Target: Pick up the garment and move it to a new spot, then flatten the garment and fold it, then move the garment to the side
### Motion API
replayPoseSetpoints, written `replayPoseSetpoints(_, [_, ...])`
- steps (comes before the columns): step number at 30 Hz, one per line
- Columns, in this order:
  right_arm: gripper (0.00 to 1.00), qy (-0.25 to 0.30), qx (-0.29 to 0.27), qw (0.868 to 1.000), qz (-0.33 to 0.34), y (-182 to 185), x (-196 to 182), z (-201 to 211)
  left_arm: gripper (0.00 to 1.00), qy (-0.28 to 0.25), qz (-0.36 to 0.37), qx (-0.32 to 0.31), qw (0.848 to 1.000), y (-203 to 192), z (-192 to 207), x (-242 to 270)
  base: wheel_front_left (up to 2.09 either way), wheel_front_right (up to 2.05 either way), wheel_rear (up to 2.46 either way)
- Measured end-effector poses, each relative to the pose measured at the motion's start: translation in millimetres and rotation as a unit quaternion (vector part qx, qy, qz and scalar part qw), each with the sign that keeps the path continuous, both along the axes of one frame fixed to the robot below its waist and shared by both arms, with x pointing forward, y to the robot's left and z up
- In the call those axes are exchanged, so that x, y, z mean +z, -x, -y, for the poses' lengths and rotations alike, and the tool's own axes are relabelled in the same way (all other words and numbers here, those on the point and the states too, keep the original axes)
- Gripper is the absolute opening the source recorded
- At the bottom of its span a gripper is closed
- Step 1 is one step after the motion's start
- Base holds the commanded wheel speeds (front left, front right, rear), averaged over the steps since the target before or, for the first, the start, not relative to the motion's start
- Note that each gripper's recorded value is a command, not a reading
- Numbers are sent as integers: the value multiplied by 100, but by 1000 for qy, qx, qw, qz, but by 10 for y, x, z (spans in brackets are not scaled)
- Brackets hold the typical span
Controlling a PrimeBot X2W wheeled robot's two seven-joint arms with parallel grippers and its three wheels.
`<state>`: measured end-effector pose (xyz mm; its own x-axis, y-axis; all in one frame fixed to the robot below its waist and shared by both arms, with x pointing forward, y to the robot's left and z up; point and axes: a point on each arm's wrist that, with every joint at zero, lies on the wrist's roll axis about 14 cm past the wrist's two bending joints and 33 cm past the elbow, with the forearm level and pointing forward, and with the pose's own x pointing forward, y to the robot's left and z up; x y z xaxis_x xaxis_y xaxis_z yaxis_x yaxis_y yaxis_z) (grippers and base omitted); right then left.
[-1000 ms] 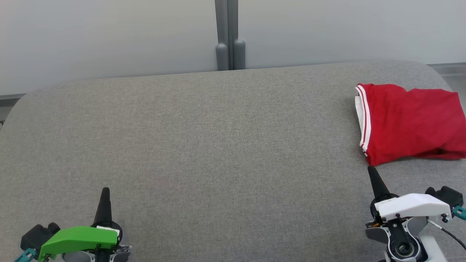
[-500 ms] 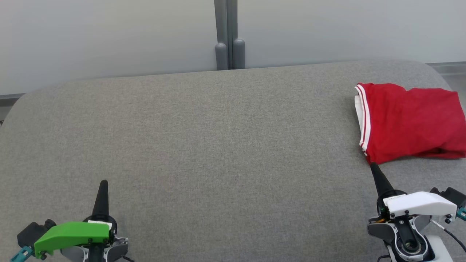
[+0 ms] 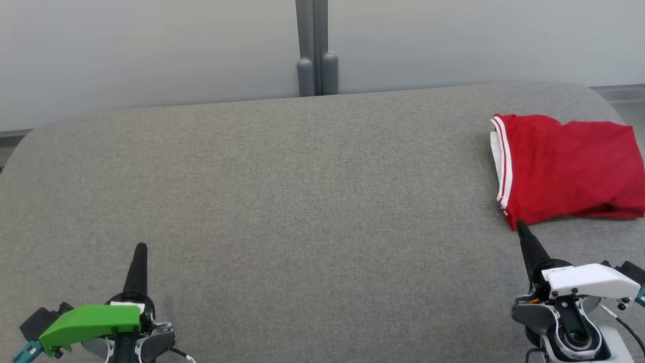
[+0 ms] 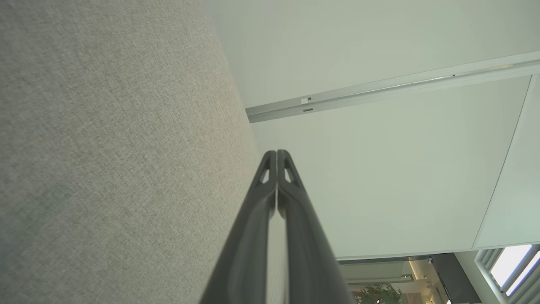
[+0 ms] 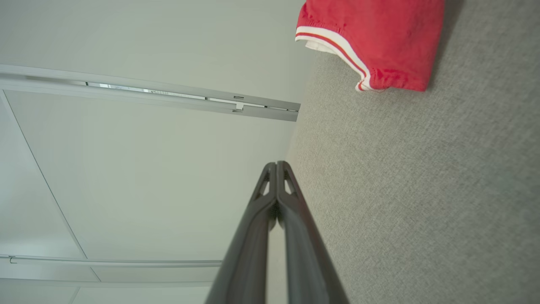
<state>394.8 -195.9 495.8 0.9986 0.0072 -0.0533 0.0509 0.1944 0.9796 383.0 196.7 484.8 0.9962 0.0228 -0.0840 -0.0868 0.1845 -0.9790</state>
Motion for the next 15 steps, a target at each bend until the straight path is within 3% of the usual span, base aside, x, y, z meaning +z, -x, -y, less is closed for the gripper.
replayPoseSetpoints(15, [0, -58, -2, 998, 15, -8, 77, 33, 0, 54, 21, -2, 998, -46, 6, 108, 0, 0, 0])
